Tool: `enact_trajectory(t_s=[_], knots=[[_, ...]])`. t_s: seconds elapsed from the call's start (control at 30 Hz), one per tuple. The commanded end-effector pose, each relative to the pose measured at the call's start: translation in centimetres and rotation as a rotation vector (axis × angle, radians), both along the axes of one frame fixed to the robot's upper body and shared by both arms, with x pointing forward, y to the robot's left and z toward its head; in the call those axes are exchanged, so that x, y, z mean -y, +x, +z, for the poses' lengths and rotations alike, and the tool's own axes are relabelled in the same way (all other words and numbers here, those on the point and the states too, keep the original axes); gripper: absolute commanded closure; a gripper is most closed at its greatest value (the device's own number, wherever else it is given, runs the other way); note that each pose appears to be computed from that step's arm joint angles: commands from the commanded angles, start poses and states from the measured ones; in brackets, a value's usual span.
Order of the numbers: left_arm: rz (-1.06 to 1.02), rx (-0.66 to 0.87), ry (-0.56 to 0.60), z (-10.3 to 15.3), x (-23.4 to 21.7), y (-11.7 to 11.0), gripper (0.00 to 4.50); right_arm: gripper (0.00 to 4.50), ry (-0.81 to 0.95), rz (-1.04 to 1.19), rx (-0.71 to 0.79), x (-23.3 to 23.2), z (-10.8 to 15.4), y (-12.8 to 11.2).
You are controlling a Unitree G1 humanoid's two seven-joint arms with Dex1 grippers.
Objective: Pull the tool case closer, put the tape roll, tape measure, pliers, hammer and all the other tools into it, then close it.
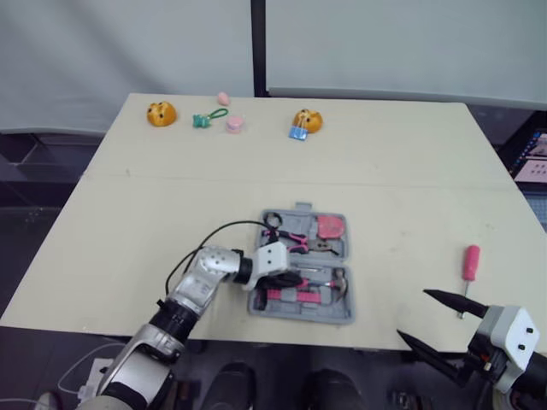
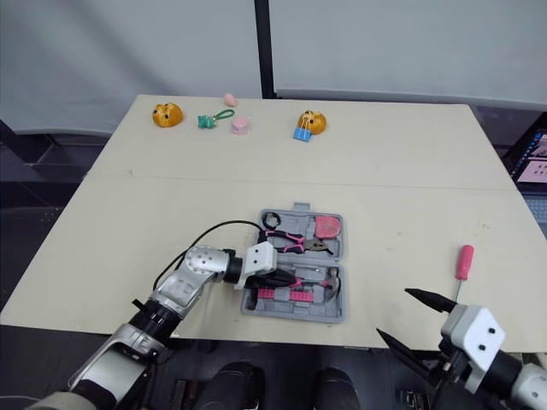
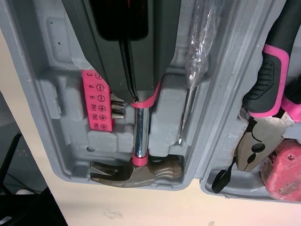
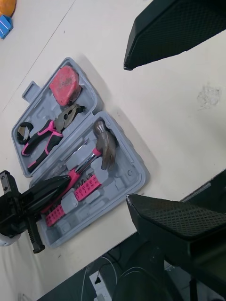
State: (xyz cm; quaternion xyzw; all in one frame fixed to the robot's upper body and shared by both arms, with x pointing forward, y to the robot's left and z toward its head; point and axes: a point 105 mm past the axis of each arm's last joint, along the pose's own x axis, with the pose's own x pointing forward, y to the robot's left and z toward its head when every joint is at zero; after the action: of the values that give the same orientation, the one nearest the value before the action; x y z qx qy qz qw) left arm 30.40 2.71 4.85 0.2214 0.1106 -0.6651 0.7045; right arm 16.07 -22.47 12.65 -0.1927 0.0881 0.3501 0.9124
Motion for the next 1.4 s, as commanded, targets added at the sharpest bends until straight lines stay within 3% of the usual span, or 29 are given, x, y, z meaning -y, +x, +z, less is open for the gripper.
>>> enact_trajectory(t_s=[0.03, 0.6, 0.9, 1.1, 1.4], knots=[[0.041, -0.082, 0.150, -3.5, -1.4, -0.6, 4.47, 0.00, -0.002, -0.004, 0.033, -0.1, 0.9, -0.1], [0.066, -0.117, 0.245, -5.4, -1.3, -0.6, 4.47, 0.00, -0.007, -0.004, 0.033, -0.2, 1.2, 0.2], [0.026, -0.049, 0.159, -5.1, -0.4, -1.6, 4.47, 0.00, -0.010, -0.003, 0.037, -0.1, 1.3, 0.3], [0.066, -0.095, -0.009, -2.9, 0.6, -1.2, 4.47, 0.00, -0.012, -0.001, 0.040, 0.0, 1.2, 0.3], [0.043, -0.087, 0.050, -3.5, -0.1, -1.1, 4.47, 0.00, -0.010, 0.001, 0.042, 0.0, 1.2, 0.4]])
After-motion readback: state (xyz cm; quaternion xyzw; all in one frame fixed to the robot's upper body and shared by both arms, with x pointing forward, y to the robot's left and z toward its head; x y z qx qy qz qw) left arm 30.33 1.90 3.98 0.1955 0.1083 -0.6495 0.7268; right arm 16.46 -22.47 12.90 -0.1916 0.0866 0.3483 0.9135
